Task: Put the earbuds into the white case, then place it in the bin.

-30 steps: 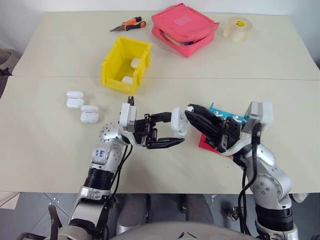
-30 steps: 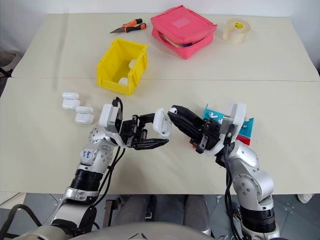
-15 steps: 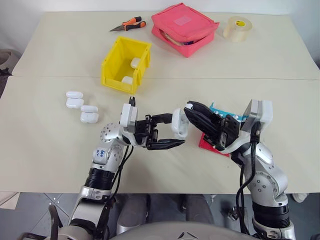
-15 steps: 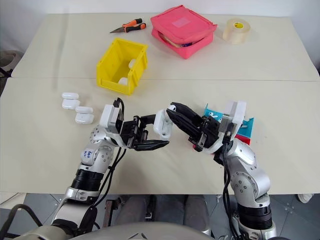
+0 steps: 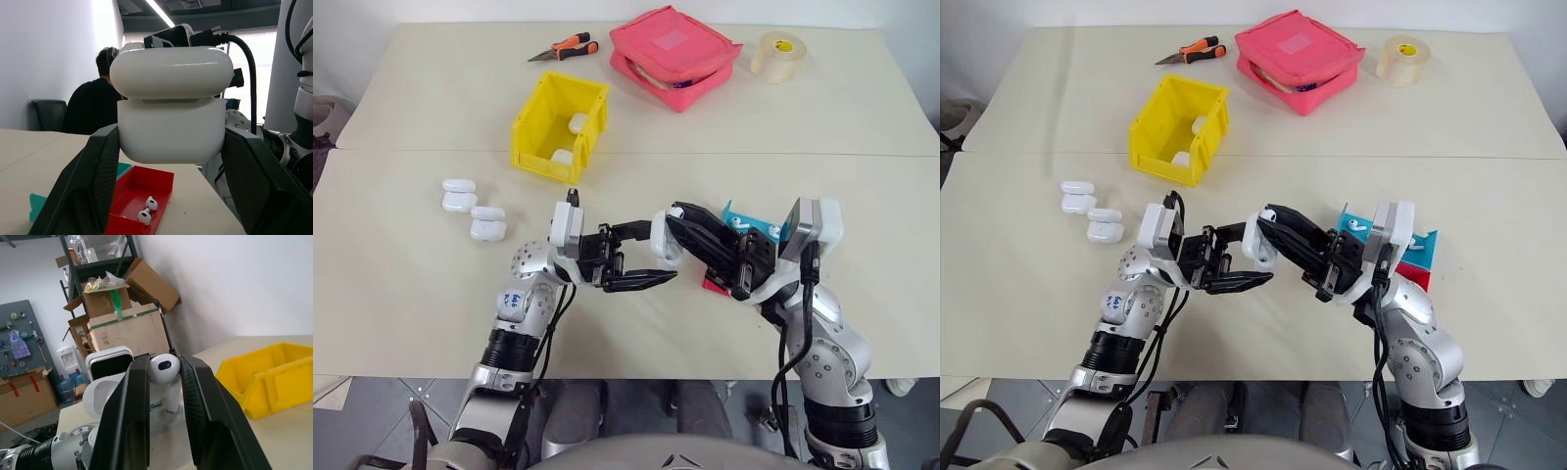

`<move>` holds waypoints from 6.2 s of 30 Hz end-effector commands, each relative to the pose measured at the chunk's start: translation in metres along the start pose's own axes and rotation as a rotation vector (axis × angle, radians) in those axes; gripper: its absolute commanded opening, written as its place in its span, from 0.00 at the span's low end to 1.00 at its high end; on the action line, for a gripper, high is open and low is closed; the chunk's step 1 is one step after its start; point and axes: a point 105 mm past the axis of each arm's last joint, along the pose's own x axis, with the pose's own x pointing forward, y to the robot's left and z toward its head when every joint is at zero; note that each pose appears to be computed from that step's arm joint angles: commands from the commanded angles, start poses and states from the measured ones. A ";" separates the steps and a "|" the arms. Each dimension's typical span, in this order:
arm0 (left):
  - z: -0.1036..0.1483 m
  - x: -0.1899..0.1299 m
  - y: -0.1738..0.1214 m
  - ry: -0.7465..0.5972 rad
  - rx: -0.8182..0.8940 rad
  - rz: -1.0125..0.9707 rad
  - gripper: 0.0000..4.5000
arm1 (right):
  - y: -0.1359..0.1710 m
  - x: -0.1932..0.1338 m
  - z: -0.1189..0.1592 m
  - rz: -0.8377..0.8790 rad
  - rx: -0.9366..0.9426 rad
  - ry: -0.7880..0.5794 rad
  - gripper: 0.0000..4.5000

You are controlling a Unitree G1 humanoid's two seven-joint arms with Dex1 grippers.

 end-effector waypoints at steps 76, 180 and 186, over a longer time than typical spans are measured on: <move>0.000 0.000 -0.004 -0.010 0.130 0.014 0.61 | -0.163 -0.148 0.050 -0.300 -0.458 1.408 0.99; 0.008 0.002 0.021 0.003 0.124 0.068 0.61 | 0.000 -0.002 0.003 0.069 0.238 0.164 0.11; 0.010 0.003 0.021 -0.005 0.134 0.073 0.61 | -0.006 -0.009 -0.011 0.031 0.208 0.268 0.11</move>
